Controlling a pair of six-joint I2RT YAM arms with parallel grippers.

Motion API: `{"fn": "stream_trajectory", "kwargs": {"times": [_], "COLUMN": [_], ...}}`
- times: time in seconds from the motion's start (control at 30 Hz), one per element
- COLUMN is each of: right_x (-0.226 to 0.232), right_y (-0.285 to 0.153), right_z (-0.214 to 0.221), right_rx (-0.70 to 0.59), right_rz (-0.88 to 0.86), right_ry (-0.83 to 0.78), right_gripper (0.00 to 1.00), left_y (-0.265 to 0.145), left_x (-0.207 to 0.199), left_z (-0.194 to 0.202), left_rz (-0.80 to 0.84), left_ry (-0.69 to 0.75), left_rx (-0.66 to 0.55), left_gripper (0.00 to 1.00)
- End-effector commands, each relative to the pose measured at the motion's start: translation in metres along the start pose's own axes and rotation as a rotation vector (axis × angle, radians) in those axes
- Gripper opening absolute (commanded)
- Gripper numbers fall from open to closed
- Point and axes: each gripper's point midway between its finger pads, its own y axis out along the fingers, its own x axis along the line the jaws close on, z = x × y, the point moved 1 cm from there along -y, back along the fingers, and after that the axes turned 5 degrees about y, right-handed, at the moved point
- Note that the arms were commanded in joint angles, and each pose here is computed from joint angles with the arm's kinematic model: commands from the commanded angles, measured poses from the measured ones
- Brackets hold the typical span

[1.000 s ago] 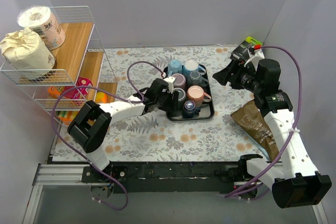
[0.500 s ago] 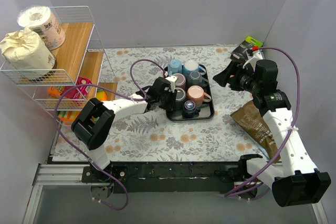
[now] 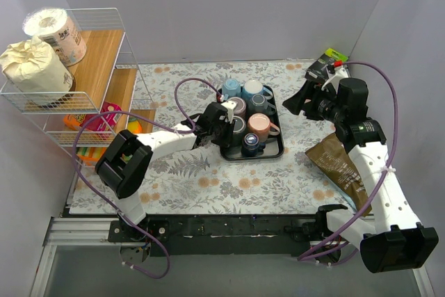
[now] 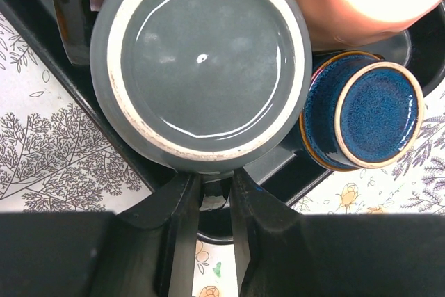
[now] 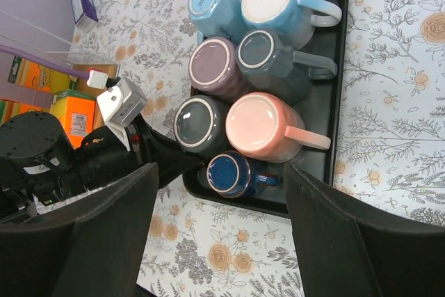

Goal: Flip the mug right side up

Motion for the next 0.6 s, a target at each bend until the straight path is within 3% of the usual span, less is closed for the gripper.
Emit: {"fn": "stream_trajectory", "kwargs": {"times": [0.0, 0.47, 0.57], "right_x": [0.019, 0.034, 0.039], "right_y": [-0.006, -0.009, -0.012], "right_z": [-0.020, -0.016, -0.011], "right_rx": [-0.046, -0.026, -0.023], "right_rz": [-0.048, -0.132, -0.175], "right_ry": [-0.015, 0.031, 0.030], "right_gripper": [0.79, 0.78, 0.86], "left_y": [-0.027, -0.083, -0.099], "left_x": [-0.005, -0.026, -0.032], "left_z": [-0.042, -0.083, -0.095], "left_rz": [0.004, 0.080, 0.102], "left_ry": [0.011, -0.050, -0.060], "left_rx": [-0.125, -0.246, -0.285], "left_gripper": [0.00, 0.00, 0.00]}}
